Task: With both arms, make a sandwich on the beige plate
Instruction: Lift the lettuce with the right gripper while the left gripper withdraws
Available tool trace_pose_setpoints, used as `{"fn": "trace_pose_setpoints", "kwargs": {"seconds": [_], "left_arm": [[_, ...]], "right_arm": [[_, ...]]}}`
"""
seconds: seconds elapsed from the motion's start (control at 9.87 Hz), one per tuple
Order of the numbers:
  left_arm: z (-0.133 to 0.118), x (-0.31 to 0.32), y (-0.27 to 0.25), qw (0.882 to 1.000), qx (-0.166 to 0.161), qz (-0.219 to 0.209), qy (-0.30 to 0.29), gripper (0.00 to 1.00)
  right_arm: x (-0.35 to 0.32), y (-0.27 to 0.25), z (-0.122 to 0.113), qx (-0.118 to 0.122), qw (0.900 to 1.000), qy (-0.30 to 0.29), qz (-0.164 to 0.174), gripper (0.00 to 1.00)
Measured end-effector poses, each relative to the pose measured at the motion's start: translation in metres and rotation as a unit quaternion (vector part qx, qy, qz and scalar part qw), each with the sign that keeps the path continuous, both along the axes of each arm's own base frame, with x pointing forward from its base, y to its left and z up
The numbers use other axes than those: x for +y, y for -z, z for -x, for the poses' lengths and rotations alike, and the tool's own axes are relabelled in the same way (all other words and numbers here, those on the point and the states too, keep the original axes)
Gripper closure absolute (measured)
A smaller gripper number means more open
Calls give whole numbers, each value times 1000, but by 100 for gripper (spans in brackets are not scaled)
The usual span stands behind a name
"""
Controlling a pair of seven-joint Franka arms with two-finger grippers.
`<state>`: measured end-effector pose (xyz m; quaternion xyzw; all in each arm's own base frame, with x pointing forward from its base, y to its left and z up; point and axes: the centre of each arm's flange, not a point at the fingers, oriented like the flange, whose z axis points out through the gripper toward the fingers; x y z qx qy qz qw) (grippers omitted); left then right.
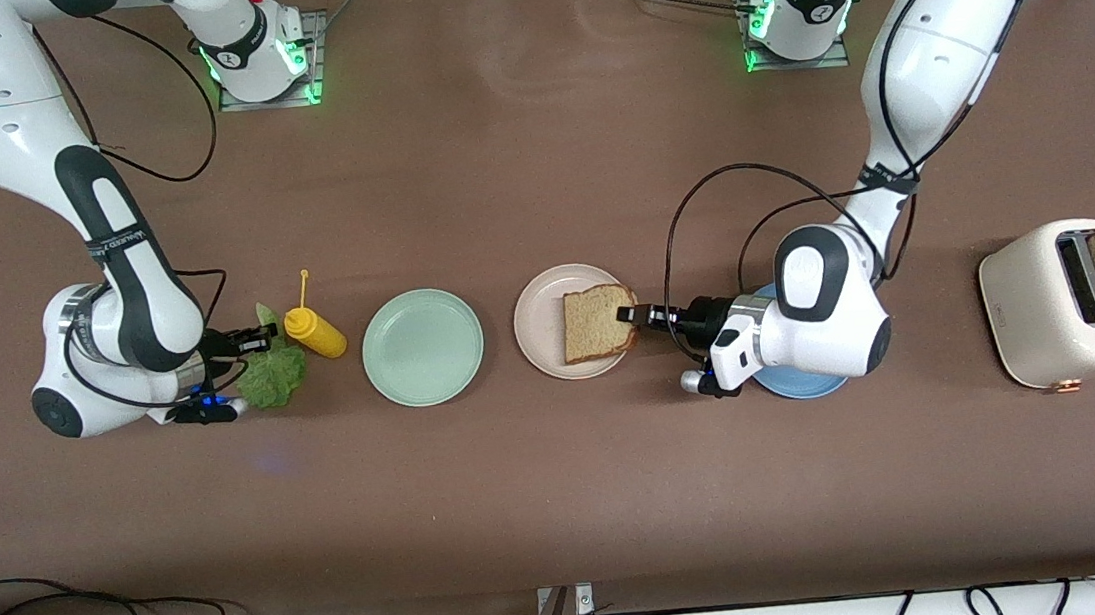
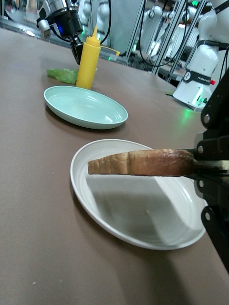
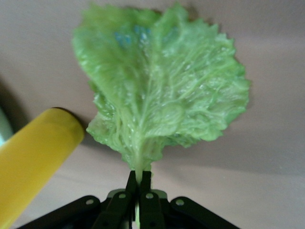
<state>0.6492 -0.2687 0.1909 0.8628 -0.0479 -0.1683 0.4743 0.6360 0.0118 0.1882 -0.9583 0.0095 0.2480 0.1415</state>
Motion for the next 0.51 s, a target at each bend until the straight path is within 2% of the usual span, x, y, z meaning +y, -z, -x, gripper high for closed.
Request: {"fn": "trace_pose_setpoints", "kwargs": {"seconds": [0.1, 0.3, 0.51], "left_arm": [[1, 0, 8, 1000, -1, 20, -5, 91], [1, -1, 8, 1000, -7, 29, -2, 91], [3, -3, 10, 999, -15, 35, 8, 90]], "right_arm": [[-1, -22, -8, 2, 1000, -4, -4, 96], [-20, -85, -24, 15, 1000, -15, -4, 96], [-41, -154, -34, 12, 999, -29, 12, 96]]}}
